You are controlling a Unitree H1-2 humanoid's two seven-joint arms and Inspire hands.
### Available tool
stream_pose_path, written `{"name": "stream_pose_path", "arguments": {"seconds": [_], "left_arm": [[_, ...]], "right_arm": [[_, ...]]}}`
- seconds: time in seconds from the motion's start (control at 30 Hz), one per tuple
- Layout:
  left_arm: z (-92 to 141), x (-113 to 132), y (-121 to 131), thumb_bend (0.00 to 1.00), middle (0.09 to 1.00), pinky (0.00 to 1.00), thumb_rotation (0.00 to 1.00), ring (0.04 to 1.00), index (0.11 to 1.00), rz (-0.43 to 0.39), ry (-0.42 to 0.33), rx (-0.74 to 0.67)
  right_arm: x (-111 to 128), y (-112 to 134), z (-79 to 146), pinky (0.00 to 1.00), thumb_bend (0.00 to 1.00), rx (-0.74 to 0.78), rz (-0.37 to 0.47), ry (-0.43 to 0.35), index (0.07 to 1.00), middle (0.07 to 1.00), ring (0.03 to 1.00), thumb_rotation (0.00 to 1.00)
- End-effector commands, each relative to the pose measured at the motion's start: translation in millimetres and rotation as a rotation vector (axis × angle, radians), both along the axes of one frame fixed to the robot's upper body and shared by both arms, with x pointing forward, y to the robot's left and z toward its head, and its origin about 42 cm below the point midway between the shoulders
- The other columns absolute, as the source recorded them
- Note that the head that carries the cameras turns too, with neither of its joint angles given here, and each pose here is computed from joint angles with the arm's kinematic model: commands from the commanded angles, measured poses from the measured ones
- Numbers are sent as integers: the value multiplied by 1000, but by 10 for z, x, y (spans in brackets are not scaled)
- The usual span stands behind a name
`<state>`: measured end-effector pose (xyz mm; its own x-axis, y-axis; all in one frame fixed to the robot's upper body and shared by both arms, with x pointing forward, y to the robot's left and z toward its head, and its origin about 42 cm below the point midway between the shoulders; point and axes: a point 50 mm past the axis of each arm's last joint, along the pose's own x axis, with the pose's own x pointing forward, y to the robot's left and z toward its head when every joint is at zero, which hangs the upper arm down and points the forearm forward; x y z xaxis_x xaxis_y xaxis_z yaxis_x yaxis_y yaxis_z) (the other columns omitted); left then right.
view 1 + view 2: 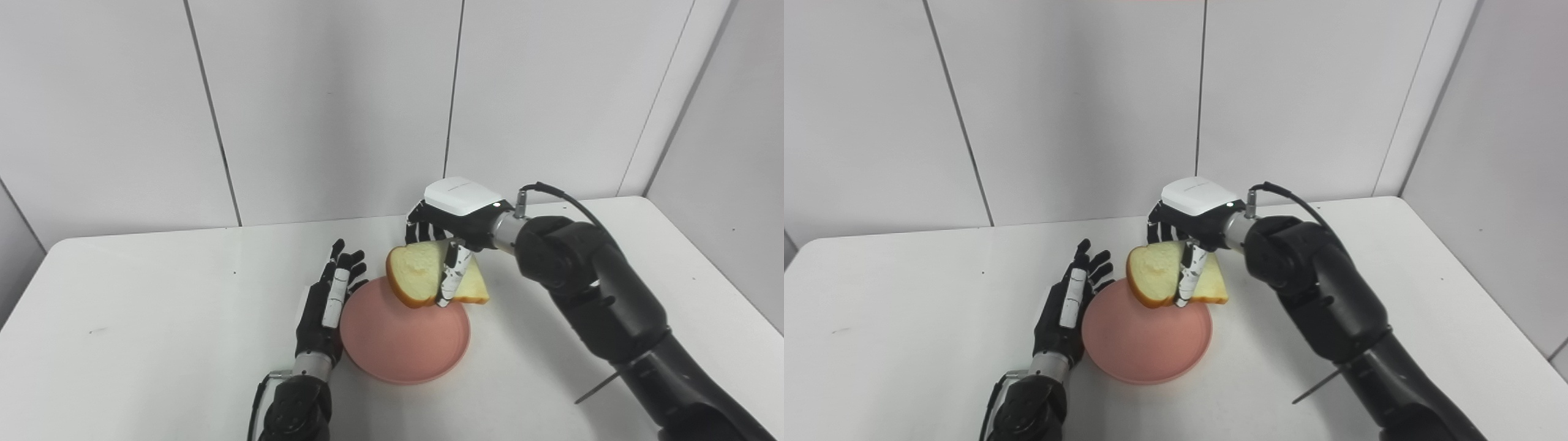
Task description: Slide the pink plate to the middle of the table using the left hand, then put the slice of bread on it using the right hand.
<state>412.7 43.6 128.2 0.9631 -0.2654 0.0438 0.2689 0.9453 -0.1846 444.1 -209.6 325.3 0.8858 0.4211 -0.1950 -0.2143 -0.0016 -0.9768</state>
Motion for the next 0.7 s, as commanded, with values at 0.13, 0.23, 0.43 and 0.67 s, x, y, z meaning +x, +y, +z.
{"name": "stream_pose_path", "arguments": {"seconds": [0.13,0.23,0.43,0.67], "left_arm": [[-71,-24,-42,884,906,804,867,899,955,2,45,15],[-54,-26,-38,880,902,795,880,894,952,8,39,25],[-38,-13,-26,861,881,798,871,885,947,20,40,13],[-35,4,-28,869,892,819,880,897,948,16,45,22]], "right_arm": [[-2,328,156,343,521,-20,4,-61,491,500,429,0],[30,377,70,329,520,-40,10,-36,507,484,416,0],[112,372,-137,357,520,-84,-7,40,498,498,426,0],[135,357,-291,400,519,-70,-19,106,476,518,447,0]]}}
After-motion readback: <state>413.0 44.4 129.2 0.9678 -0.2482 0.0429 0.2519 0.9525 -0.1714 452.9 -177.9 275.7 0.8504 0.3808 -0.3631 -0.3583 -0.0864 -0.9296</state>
